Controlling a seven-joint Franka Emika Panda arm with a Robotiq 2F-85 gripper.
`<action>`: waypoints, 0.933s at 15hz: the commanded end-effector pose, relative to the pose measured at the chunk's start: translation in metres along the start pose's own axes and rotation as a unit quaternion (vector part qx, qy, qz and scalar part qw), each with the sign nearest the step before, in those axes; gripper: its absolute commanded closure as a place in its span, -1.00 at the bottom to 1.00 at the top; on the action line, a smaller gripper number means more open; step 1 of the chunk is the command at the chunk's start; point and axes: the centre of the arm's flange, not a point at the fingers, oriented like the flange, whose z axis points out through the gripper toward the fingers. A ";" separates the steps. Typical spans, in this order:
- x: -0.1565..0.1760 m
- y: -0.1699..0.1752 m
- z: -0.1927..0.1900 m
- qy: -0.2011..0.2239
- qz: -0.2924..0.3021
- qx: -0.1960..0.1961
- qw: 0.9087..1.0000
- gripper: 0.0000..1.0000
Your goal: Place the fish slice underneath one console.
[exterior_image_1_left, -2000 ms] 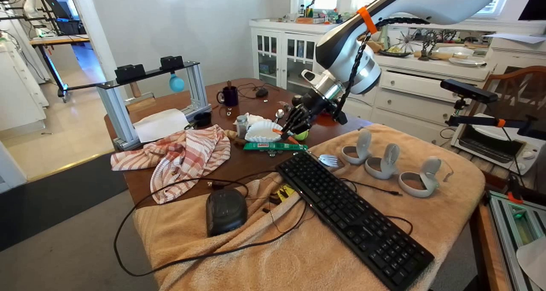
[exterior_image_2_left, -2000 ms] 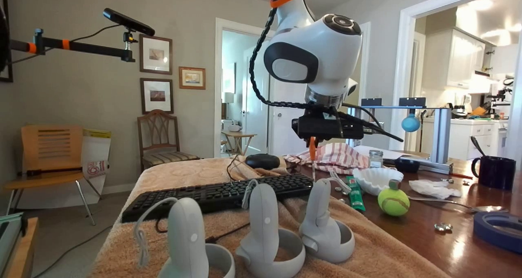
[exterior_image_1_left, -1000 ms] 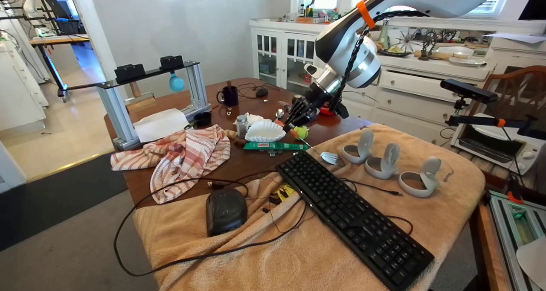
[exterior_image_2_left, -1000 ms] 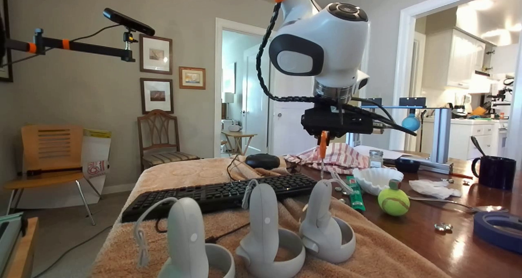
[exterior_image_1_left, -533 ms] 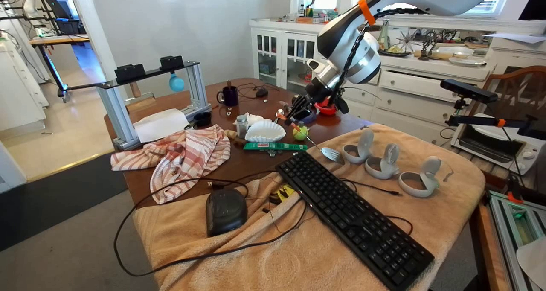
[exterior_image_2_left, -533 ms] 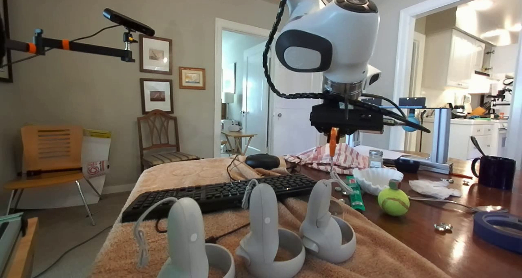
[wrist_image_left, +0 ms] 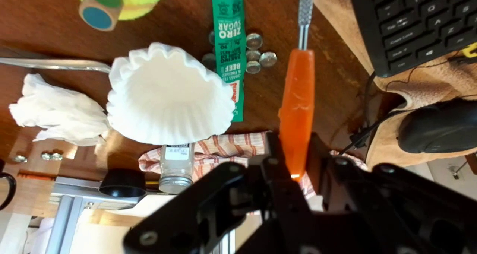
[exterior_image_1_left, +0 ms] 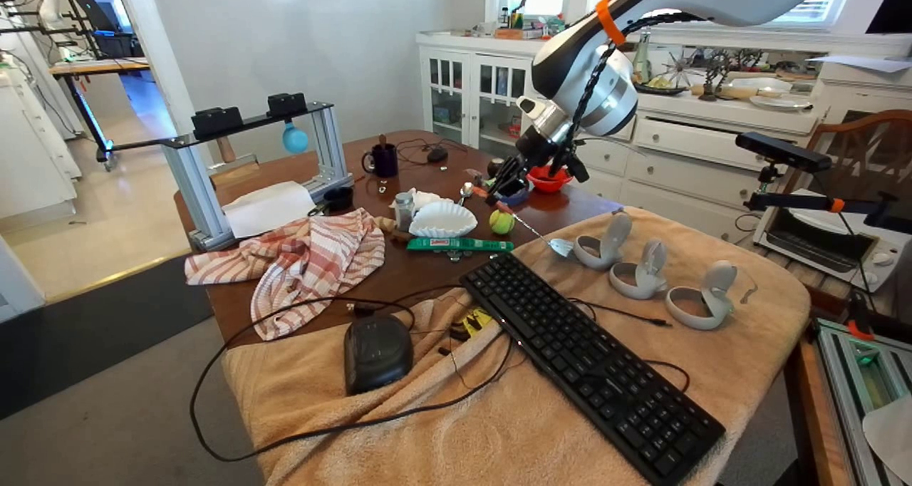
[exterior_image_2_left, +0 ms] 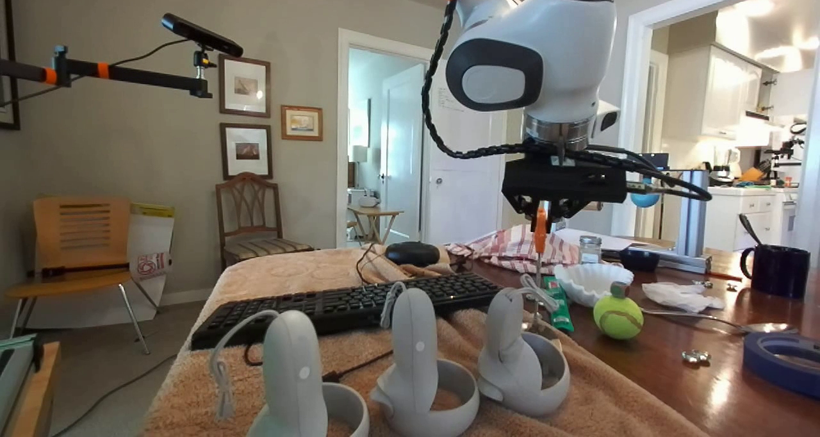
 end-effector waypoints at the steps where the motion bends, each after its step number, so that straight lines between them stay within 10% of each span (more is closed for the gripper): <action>1: 0.006 0.002 0.003 -0.038 0.002 0.014 0.999 0.90; 14: -0.015 -0.021 0.032 -0.049 -0.013 0.019 0.999 0.90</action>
